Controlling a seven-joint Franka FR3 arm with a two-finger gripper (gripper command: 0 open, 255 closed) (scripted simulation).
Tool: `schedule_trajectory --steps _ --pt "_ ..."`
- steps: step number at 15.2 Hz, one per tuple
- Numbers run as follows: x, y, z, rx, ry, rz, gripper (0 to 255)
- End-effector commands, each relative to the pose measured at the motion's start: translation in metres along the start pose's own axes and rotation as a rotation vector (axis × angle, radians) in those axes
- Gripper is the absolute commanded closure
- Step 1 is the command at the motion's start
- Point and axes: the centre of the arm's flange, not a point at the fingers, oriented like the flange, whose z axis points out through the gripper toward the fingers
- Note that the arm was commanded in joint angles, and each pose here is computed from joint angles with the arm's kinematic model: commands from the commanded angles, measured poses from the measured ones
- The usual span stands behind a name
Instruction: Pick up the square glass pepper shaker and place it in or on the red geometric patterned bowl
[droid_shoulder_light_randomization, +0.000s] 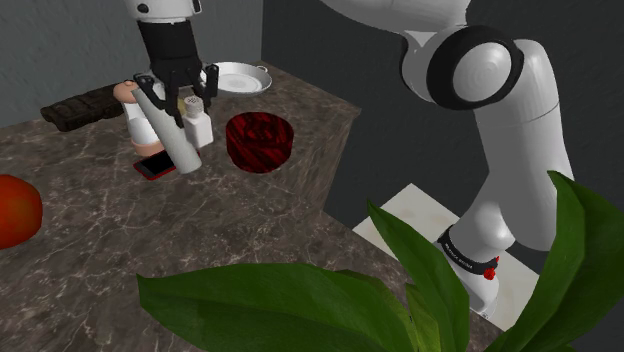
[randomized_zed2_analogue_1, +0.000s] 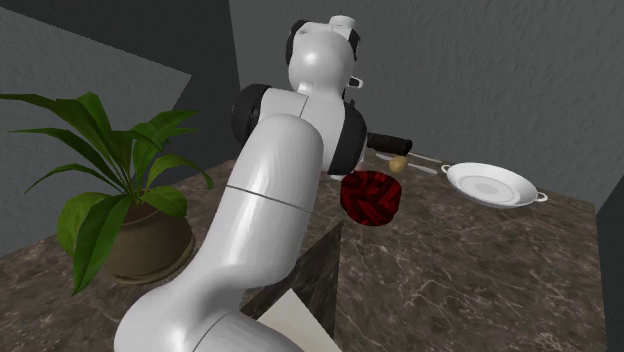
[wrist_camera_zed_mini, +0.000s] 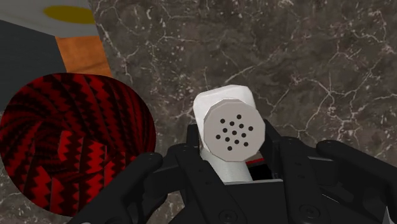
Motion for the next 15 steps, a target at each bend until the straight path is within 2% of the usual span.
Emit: schedule_trajectory --steps 1,3,15 --pt "-0.002 0.001 -0.011 0.000 -0.001 0.000 255" --pt "-0.004 0.001 -0.019 0.000 -0.001 0.000 255" --pt "0.036 0.154 -0.027 0.000 -0.001 0.000 255"
